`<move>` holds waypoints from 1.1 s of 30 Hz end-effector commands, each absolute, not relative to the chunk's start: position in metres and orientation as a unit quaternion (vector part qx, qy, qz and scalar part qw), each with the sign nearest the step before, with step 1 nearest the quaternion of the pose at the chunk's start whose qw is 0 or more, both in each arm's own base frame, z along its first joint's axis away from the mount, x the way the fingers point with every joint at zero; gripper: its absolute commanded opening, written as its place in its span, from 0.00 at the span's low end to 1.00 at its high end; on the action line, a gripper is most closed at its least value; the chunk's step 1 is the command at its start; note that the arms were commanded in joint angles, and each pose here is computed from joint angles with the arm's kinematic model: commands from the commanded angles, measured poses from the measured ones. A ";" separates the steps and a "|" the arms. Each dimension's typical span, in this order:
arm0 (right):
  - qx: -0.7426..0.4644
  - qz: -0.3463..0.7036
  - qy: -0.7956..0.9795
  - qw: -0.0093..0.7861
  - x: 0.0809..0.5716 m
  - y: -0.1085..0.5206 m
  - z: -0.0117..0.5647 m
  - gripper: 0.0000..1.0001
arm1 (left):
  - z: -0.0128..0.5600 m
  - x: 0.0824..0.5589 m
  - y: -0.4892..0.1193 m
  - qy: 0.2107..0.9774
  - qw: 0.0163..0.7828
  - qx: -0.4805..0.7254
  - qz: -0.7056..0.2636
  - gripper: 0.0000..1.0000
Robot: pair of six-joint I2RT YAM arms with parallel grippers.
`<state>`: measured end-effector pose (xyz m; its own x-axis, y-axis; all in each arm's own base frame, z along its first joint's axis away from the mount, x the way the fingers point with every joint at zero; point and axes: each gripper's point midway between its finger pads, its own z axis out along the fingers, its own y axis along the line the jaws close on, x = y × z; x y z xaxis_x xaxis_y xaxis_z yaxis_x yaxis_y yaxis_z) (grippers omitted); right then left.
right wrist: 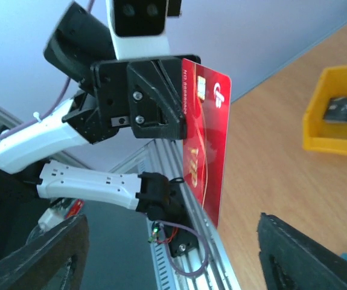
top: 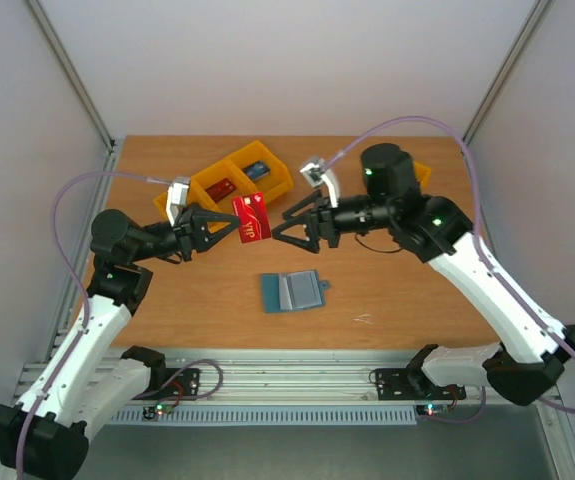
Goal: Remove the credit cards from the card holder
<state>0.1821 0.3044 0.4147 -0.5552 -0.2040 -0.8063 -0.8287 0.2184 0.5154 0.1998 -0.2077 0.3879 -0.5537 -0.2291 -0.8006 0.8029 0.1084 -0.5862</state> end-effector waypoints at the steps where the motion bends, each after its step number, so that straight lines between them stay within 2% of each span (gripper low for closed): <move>1: -0.374 0.533 0.704 0.282 0.180 0.331 0.410 0.72 | 0.408 0.175 -0.214 0.579 0.423 0.298 -0.630 0.00; 5: -0.376 0.529 0.711 0.273 0.182 0.337 0.403 0.60 | 0.407 0.169 -0.219 0.574 0.413 0.312 -0.634 0.00; 7: -0.377 0.533 0.707 0.272 0.181 0.338 0.404 0.48 | 0.407 0.166 -0.220 0.573 0.409 0.317 -0.636 0.00; 8: -0.377 0.535 0.705 0.273 0.180 0.338 0.405 0.34 | 0.407 0.166 -0.221 0.573 0.408 0.318 -0.636 0.00; 9: -0.377 0.537 0.703 0.275 0.179 0.337 0.407 0.25 | 0.407 0.166 -0.221 0.573 0.408 0.317 -0.636 0.00; 10: -0.377 0.537 0.702 0.277 0.179 0.336 0.408 0.08 | 0.406 0.167 -0.221 0.575 0.407 0.315 -0.636 0.00; 11: -0.375 0.536 0.702 0.281 0.179 0.335 0.409 0.02 | 0.406 0.166 -0.221 0.575 0.408 0.315 -0.636 0.00; 14: -0.355 0.524 0.720 0.284 0.183 0.330 0.406 0.01 | 0.402 0.171 -0.220 0.583 0.413 0.306 -0.629 0.01; 15: -0.347 0.520 0.728 0.281 0.185 0.328 0.406 0.01 | 0.400 0.173 -0.220 0.588 0.419 0.301 -0.623 0.15; 16: -0.337 0.517 0.739 0.272 0.186 0.325 0.404 0.01 | 0.398 0.175 -0.218 0.592 0.431 0.302 -0.611 0.35; 17: -0.324 0.514 0.749 0.262 0.187 0.322 0.403 0.01 | 0.390 0.176 -0.217 0.607 0.434 0.296 -0.596 0.50; 18: -0.312 0.512 0.760 0.251 0.188 0.318 0.402 0.01 | 0.389 0.177 -0.213 0.599 0.483 0.326 -0.549 0.58; 20: -0.280 0.502 0.786 0.227 0.191 0.309 0.398 0.01 | 0.390 0.180 -0.200 0.578 0.582 0.370 -0.436 0.61; 21: -0.262 0.496 0.800 0.212 0.192 0.305 0.395 0.01 | 0.395 0.183 -0.193 0.542 0.645 0.411 -0.348 0.60; 23: -0.246 0.495 0.812 0.187 0.188 0.301 0.394 0.01 | 0.405 0.183 -0.183 0.477 0.717 0.458 -0.220 0.60; 26: -0.221 0.517 0.814 0.142 0.181 0.305 0.398 0.01 | 0.421 0.173 -0.178 0.312 0.790 0.527 -0.026 0.60; 28: -0.214 0.521 0.817 0.122 0.181 0.309 0.395 0.01 | 0.425 0.163 -0.182 0.184 0.802 0.561 0.093 0.60; 31: -0.210 0.523 0.818 0.117 0.183 0.312 0.395 0.01 | 0.411 0.148 -0.195 0.014 0.774 0.596 0.212 0.62; 33: -0.209 0.532 0.812 0.113 0.183 0.316 0.399 0.01 | 0.405 0.143 -0.200 -0.056 0.755 0.601 0.256 0.62</move>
<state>0.1889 0.3120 0.3952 -0.8512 -0.2155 -0.4786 -0.5248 0.3618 0.7705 0.1581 -0.1912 0.4046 0.9133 0.2697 -0.3052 0.2111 0.3273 0.9210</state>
